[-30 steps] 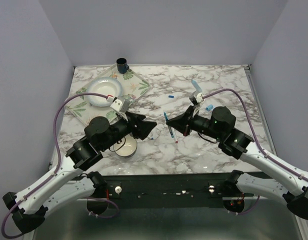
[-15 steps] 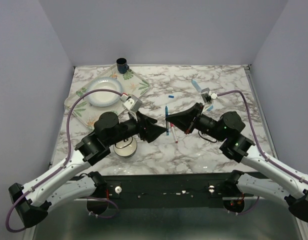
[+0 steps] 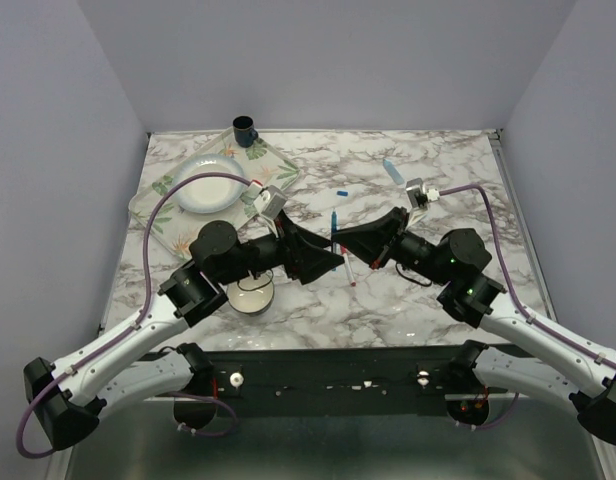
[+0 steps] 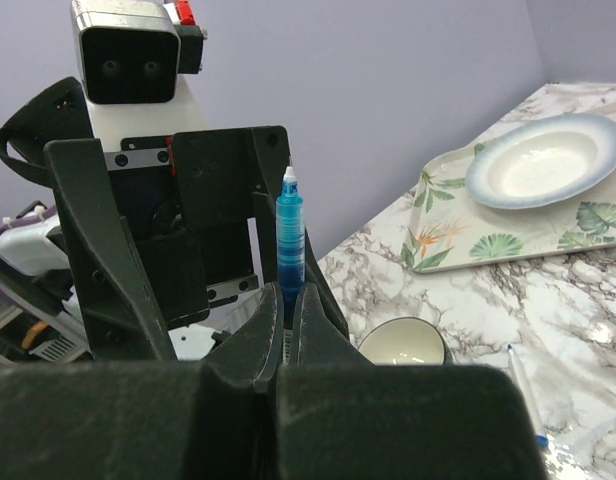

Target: Insert the pens into the pen caps

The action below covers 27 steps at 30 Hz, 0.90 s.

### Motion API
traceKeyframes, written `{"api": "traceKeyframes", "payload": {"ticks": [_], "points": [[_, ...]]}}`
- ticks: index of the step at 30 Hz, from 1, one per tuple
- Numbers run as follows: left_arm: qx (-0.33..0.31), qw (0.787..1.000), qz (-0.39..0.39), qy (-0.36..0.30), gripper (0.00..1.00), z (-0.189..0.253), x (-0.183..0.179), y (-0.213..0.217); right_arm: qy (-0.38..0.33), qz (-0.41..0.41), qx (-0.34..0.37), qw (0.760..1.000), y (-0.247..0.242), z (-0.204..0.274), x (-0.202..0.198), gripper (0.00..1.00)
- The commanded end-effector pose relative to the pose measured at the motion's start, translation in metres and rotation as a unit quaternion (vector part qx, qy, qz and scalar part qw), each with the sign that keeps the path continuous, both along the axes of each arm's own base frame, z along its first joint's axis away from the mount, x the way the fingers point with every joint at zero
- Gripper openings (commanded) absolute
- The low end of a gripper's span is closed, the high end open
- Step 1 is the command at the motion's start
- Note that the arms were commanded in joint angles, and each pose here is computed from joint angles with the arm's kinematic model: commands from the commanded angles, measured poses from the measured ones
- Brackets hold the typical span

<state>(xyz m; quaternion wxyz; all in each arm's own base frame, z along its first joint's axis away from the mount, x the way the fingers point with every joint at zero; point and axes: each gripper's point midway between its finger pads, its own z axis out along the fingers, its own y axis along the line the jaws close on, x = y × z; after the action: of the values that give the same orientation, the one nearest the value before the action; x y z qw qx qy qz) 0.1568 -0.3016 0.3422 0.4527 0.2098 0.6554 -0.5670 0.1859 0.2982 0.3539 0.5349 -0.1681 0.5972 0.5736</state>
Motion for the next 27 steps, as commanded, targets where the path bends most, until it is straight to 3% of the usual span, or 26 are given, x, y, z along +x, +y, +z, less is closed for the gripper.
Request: {"api": "traceKeyframes", "payload": {"ticks": [1,16,19,22,23,24,27], "points": [[-0.024,0.999,-0.028,0.001,0.75,0.009,-0.008,-0.004,-0.01,-0.005,0.019,1.0,-0.001,0.009,0.0,0.01],[-0.036,0.997,-0.057,0.028,0.59,0.001,-0.012,-0.014,-0.008,-0.007,0.036,0.999,0.002,0.012,0.002,0.01],[-0.036,0.997,-0.057,0.029,0.5,0.001,-0.012,-0.015,-0.008,-0.006,0.037,0.999,0.003,0.012,0.001,0.01],[-0.037,0.997,-0.058,0.028,0.26,0.002,-0.012,-0.015,-0.005,-0.005,0.037,0.999,0.003,0.011,0.002,0.01],[-0.037,0.997,-0.057,0.027,0.1,0.003,-0.011,-0.015,-0.004,-0.002,0.036,0.999,0.004,0.01,0.001,0.01],[-0.036,0.997,-0.057,0.027,0.01,0.003,-0.011,-0.016,-0.003,0.001,0.035,0.999,0.005,0.009,0.0,0.01],[-0.027,0.998,-0.055,0.029,0.0,0.001,-0.01,-0.017,-0.008,0.014,0.034,0.999,0.007,0.008,-0.004,0.06]]}}
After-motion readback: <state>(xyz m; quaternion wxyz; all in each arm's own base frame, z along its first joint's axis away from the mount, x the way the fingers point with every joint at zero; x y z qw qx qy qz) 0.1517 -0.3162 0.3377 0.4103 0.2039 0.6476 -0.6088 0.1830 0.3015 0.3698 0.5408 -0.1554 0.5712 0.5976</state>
